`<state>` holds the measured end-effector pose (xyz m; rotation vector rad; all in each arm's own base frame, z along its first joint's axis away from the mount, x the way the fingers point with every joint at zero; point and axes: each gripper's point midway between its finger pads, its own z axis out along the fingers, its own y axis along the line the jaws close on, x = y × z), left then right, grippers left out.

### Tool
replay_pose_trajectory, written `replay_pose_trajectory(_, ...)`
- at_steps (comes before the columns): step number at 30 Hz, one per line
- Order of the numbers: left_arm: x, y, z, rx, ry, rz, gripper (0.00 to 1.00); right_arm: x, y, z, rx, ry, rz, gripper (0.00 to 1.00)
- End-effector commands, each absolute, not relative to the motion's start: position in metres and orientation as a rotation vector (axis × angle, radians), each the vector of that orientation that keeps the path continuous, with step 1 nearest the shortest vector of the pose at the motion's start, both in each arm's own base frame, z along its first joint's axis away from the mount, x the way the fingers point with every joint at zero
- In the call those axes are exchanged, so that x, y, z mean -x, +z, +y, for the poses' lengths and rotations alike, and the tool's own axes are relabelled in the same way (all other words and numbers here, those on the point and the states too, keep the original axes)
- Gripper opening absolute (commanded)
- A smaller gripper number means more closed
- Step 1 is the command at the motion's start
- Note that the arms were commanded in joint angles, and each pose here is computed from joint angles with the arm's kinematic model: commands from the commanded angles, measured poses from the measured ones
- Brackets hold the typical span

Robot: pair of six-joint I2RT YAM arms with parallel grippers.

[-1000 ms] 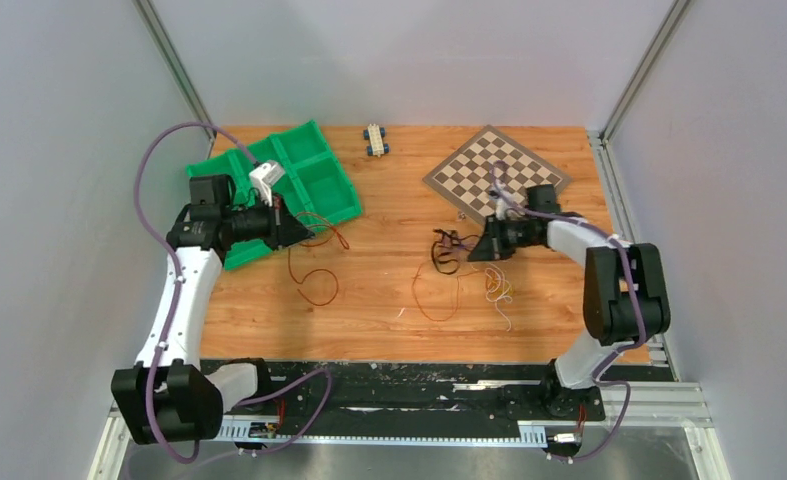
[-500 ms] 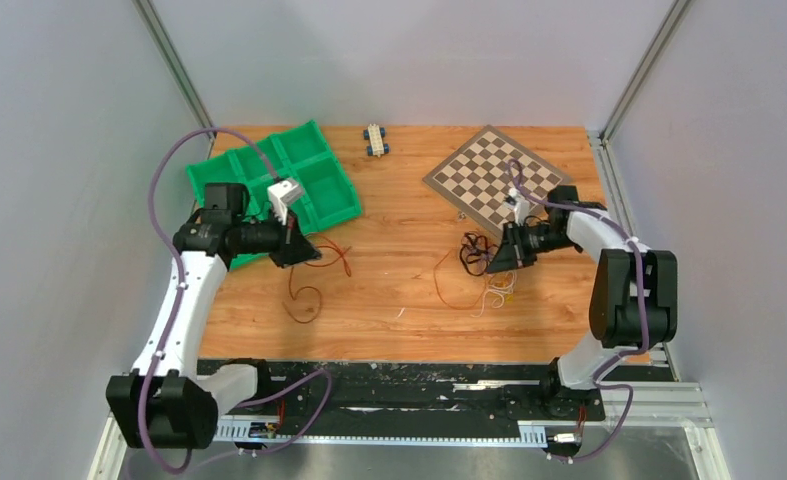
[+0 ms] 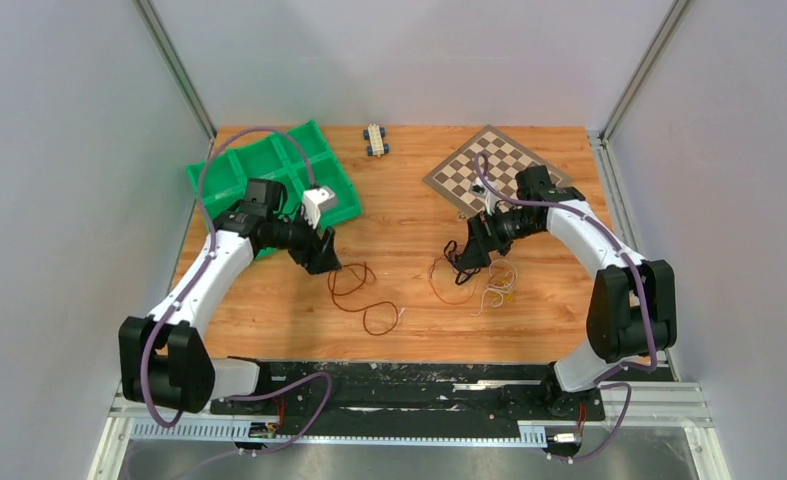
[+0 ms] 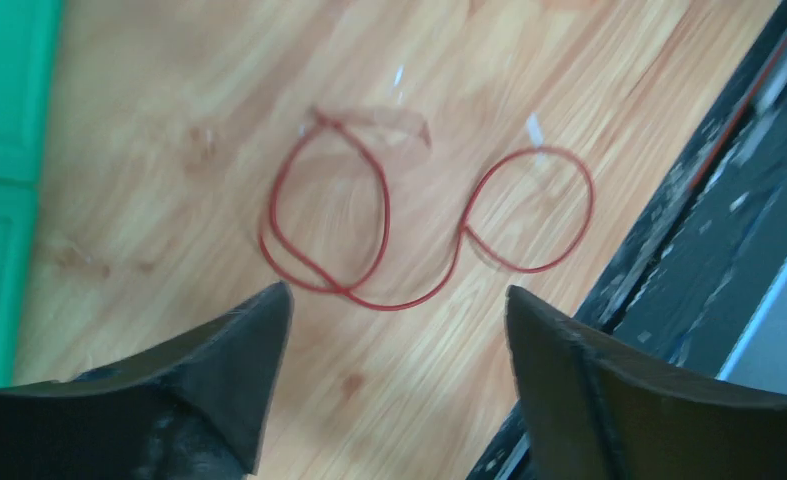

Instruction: Untangle the cables

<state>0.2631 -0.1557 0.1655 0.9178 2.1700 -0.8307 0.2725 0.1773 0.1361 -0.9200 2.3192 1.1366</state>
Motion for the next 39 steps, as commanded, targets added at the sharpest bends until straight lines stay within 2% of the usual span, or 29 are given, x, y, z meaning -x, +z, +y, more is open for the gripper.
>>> replay_pose_trajectory(1, -0.247, 0.126, -0.124, -1.157, -0.618, 2.217, 0.96, -0.269, 0.132, 0.171, 0.969, 1.074, 2.300, 0.96)
replay_pose_trajectory(3, -0.245, 0.136, -0.133, -1.195, -0.628, 2.132, 0.99, -0.268, 0.129, 0.171, 0.964, 1.084, 2.312, 0.96)
replay_pose_trajectory(6, -0.250, 0.144, -0.145, -1.264, -0.546, 2.029, 1.00, -0.270, 0.127, 0.173, 0.960, 1.099, 2.316, 0.96)
replay_pose_trajectory(12, -0.258, 0.122, -0.168, -1.498, -0.368, 1.908, 1.00, -0.271, 0.125, 0.175, 0.943, 1.126, 2.326, 0.96)
replay_pose_trajectory(17, -0.299, 0.100, -0.171, -1.592, -0.081, 1.799, 1.00, -0.266, 0.119, 0.173, 0.944, 1.132, 2.340, 0.96)
replay_pose_trajectory(19, -0.310, 0.095, -0.175, -1.610, -0.057, 1.804, 1.00, -0.264, 0.116, 0.173, 0.944, 1.137, 2.349, 0.95)
replay_pose_trajectory(22, -0.308, 0.074, -0.183, -1.698, -0.120, 1.848, 1.00, -0.264, 0.113, 0.172, 0.944, 1.135, 2.357, 0.95)
replay_pose_trajectory(26, -0.281, 0.040, -0.180, -1.864, -0.192, 1.872, 1.00, -0.264, 0.112, 0.170, 0.952, 1.109, 2.360, 0.95)
replay_pose_trajectory(32, -0.246, 0.023, -0.176, -1.930, -0.343, 1.938, 0.96, -0.259, 0.107, 0.166, 0.964, 1.097, 2.368, 0.94)
replay_pose_trajectory(34, -0.243, 0.019, -0.176, -1.927, -0.362, 1.949, 0.93, -0.259, 0.105, 0.166, 0.965, 1.099, 2.372, 0.94)
replay_pose_trajectory(36, -0.246, 0.012, -0.175, -1.919, -0.341, 1.971, 0.83, -0.259, 0.104, 0.166, 0.963, 1.104, 2.376, 0.93)
replay_pose_trajectory(37, -0.250, 0.007, -0.170, -1.920, -0.293, 1.995, 0.72, -0.259, 0.104, 0.166, 0.961, 1.105, 2.379, 0.92)
replay_pose_trajectory(38, -0.255, 0.004, -0.169, -1.906, -0.262, 1.998, 0.66, -0.260, 0.104, 0.166, 0.959, 1.105, 2.379, 0.92)
replay_pose_trajectory(39, -0.259, -0.001, -0.162, -1.909, -0.199, 2.022, 0.52, -0.260, 0.104, 0.167, 0.960, 1.105, 2.378, 0.92)
